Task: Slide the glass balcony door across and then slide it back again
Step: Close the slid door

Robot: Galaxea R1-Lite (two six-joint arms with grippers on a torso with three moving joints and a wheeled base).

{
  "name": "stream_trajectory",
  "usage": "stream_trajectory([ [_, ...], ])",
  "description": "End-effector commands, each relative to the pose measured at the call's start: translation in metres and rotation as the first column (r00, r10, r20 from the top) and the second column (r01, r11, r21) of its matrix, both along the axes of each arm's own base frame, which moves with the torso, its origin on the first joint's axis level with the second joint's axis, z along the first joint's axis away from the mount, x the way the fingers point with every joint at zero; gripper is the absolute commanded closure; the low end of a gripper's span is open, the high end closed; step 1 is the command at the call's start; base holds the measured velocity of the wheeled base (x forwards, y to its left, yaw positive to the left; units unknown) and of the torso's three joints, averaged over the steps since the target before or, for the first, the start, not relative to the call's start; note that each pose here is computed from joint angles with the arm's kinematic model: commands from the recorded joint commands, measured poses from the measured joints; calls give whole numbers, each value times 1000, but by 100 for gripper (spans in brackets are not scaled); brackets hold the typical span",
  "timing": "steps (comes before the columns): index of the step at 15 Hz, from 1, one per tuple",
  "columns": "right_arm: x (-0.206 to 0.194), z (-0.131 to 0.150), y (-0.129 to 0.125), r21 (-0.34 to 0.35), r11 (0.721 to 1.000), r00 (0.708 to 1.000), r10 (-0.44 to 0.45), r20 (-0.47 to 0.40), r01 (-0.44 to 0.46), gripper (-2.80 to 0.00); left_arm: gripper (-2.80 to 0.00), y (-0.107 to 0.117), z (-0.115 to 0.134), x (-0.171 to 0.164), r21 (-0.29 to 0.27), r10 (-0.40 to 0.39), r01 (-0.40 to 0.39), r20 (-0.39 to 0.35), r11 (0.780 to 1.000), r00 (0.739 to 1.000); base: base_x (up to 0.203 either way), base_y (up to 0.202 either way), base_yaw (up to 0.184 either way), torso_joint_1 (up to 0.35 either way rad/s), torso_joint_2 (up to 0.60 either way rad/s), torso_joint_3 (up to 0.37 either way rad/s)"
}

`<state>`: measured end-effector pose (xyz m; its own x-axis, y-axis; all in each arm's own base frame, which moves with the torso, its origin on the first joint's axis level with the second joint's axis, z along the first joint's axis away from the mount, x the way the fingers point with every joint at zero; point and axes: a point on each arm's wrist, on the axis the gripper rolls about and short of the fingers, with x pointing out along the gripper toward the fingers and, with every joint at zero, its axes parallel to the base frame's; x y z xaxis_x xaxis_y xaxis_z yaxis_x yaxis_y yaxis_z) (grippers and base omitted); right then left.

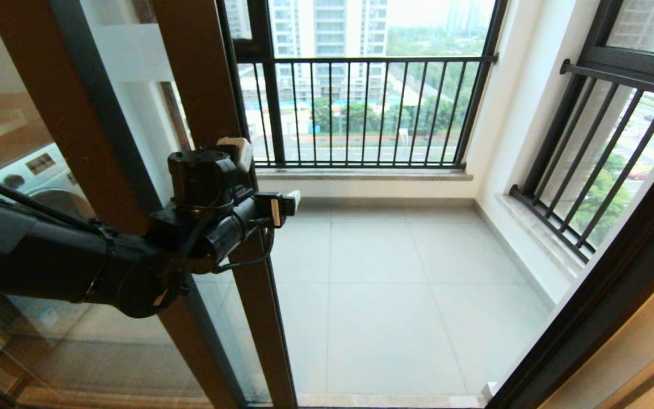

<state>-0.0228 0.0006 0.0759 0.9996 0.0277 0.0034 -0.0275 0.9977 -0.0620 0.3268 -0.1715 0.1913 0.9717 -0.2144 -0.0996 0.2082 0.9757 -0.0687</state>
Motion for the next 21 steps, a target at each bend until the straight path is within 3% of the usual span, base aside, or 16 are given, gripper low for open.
stream_trajectory([
  [1,0,0,0,-1,1000,1000,0,1,0,0,-280,-7,-8,3,21,-10,10,9,1000,1000,0,0,0,0,0,0],
  [21,0,0,0,-1,1000,1000,3,1,-3,0,-280,-21,6,-19,2,-74,74,36,997,997,0,0,0,0,0,0],
])
